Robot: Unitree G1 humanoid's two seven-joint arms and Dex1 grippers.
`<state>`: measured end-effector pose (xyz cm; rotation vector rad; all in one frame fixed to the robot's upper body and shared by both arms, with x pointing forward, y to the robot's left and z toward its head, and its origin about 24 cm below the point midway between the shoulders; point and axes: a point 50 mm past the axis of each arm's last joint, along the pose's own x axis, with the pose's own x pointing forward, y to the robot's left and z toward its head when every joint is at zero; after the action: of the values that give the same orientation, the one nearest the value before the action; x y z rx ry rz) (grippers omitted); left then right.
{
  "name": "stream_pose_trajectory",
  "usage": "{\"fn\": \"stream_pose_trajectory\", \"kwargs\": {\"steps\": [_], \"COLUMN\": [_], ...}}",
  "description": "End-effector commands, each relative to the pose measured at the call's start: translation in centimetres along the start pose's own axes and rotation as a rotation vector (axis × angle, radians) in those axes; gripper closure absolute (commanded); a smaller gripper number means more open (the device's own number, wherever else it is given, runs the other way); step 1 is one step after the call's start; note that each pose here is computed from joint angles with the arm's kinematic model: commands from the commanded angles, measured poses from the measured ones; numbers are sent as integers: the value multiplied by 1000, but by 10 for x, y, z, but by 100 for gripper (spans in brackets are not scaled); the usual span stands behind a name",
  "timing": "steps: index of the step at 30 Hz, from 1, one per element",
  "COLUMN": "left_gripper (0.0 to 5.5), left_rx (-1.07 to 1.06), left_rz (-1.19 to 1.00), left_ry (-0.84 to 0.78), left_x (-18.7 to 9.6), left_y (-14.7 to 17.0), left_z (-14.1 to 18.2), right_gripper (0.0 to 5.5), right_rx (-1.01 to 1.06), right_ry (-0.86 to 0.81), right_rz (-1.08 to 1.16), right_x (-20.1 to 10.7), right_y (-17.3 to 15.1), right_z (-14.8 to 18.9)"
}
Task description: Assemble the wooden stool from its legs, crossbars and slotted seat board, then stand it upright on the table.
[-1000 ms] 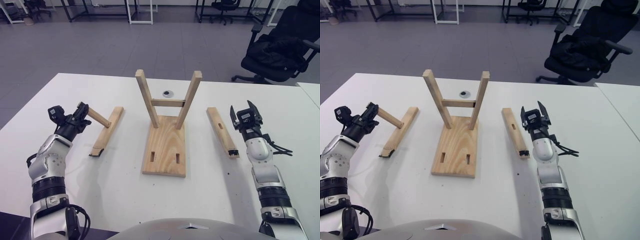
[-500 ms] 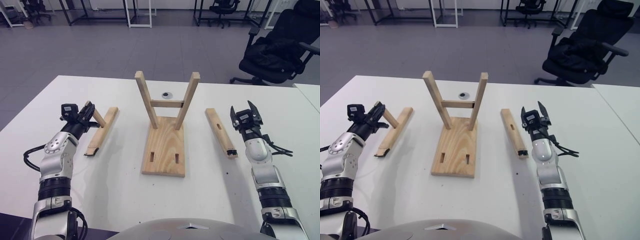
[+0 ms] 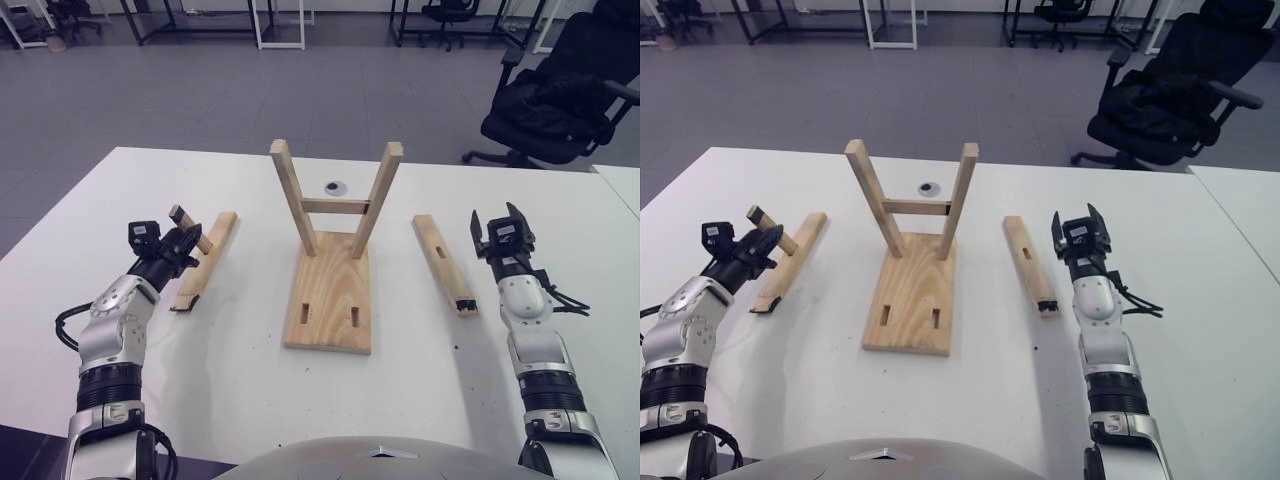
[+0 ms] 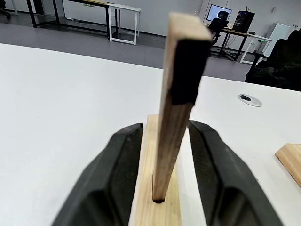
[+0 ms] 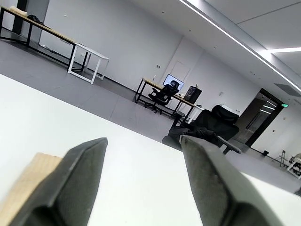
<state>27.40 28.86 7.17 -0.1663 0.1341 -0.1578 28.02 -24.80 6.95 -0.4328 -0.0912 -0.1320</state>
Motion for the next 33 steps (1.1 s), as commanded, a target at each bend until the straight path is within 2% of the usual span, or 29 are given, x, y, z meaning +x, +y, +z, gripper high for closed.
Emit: {"fn": "stream_pose_trajectory", "kwargs": {"steps": [1, 9, 12, 13, 17, 19, 24, 27, 30, 33], "left_gripper": [311, 156, 105, 105, 165, 215, 305, 350, 350, 350], "left_rx": [35, 90, 148, 169, 218, 225, 168, 149, 166, 221], "left_rz": [13, 29, 34, 42, 52, 59, 67, 62, 53, 10], "left_ry": [72, 378, 475, 496, 521, 510, 382, 266, 119, -8], "left_x": [-9, -22, -22, -22, -22, -22, -20, -18, -13, -10], "left_y": [3, 0, 2, 3, 10, 12, 17, 19, 20, 10], "left_z": [2, -29, -44, -47, -52, -53, -36, -11, 29, 74], "right_gripper": [260, 260, 260, 260, 260, 260, 260, 260, 260, 260], "right_rx": [34, 41, 42, 42, 48, 48, 56, 168, 429, 682], "right_ry": [13, 54, 60, 62, 69, 72, 67, 100, 147, 89], "right_rz": [-25, -15, -15, -14, -26, -25, -25, -15, -50, 14], "right_x": [7, 1, -1, -2, -3, -3, 5, 7, 15, 27], "right_y": [-5, 0, 3, 4, 4, 3, 1, 3, -7, -14], "right_z": [1, -8, -9, -9, -9, -10, -7, -10, -11, 11]}}
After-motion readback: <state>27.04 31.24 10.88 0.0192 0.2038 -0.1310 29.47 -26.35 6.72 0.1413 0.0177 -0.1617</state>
